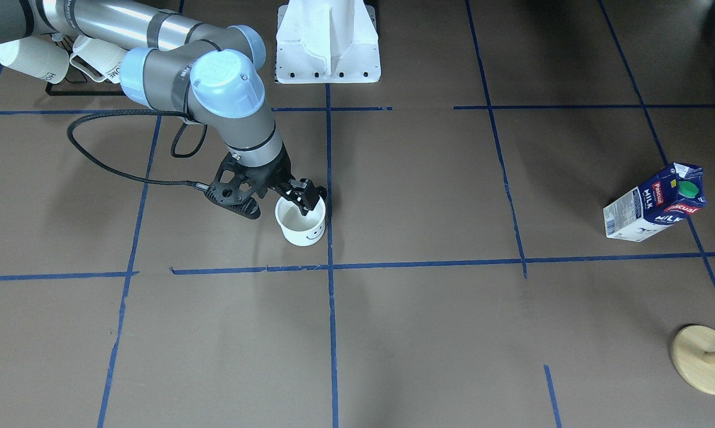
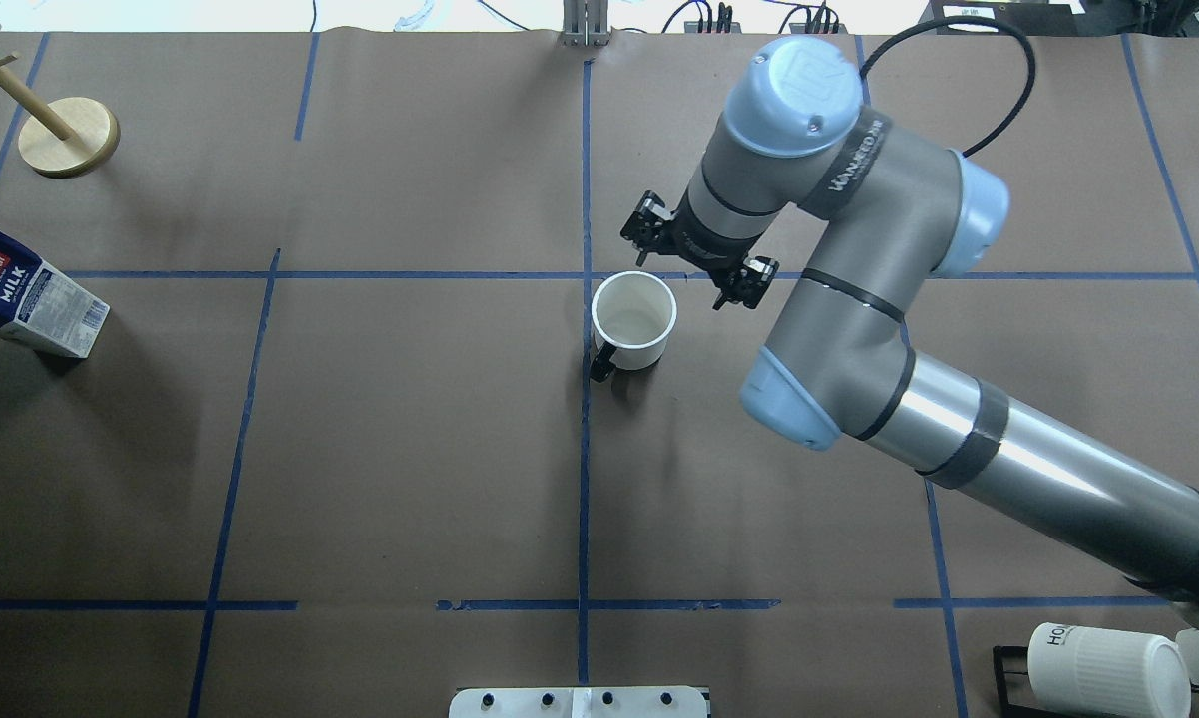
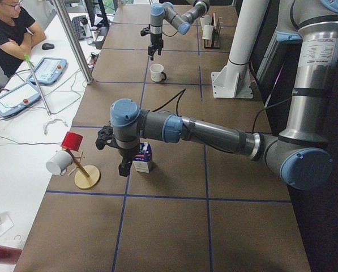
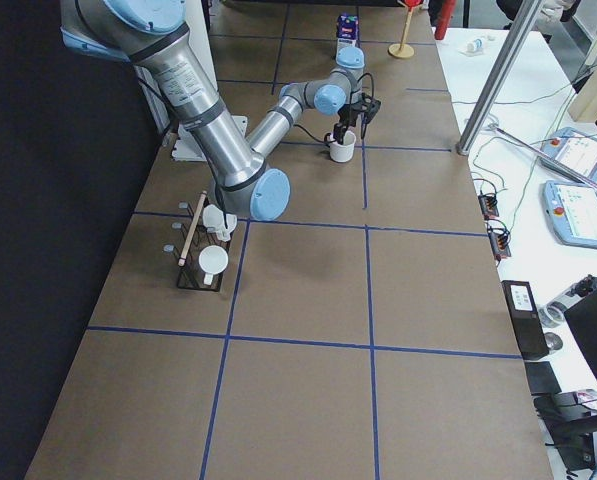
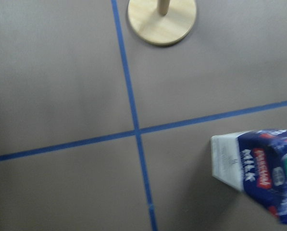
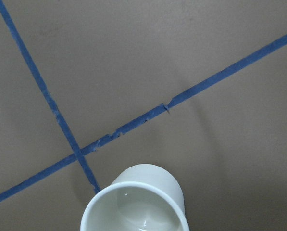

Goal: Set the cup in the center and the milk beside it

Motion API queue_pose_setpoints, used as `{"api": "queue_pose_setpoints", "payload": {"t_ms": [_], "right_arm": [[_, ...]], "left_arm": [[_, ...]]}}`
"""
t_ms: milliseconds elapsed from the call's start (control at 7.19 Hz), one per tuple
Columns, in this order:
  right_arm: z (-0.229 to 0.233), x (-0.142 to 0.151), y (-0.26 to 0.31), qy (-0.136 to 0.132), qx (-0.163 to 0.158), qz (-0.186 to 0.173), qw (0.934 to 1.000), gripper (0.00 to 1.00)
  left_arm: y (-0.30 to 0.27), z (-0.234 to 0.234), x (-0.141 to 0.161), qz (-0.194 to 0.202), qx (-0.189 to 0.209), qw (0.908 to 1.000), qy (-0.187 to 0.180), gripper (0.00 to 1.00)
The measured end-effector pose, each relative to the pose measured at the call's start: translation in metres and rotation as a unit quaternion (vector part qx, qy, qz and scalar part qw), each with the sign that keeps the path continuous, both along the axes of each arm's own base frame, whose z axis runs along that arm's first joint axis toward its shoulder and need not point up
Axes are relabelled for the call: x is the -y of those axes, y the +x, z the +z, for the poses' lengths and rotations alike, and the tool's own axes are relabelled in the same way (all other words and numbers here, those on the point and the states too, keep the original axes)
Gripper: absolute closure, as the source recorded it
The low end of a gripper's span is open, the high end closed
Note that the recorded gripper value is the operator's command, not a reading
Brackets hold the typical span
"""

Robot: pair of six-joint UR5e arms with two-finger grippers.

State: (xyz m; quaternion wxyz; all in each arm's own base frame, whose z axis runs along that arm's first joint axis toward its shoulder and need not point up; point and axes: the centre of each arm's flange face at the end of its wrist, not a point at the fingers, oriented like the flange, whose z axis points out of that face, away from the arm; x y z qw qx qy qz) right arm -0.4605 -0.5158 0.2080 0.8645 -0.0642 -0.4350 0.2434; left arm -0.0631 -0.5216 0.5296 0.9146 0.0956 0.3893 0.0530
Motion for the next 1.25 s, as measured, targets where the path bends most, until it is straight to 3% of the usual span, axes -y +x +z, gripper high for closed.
{"api": "queue_pose_setpoints", "payload": {"t_ms": [417,695,1252], "right_arm": [[0.008,-0.004,0.057,0.028,-0.016,-0.006,0.9995,0.00],[0.003,-0.008,0.074,0.036,-0.023,-0.011,0.9990,0.00],[0.005,-0.009,0.090,0.040,-0.026,-0.007,0.9988,0.00]], "left_arm": [[0.086,-0.053,-0.002,-0.014,-0.025,0.9992,-0.028,0.00],[0.133,-0.052,0.000,-0.007,-0.038,0.9988,-0.031,0.01],[0.141,-0.031,-0.001,-0.008,-0.026,0.9992,-0.030,0.01]]}}
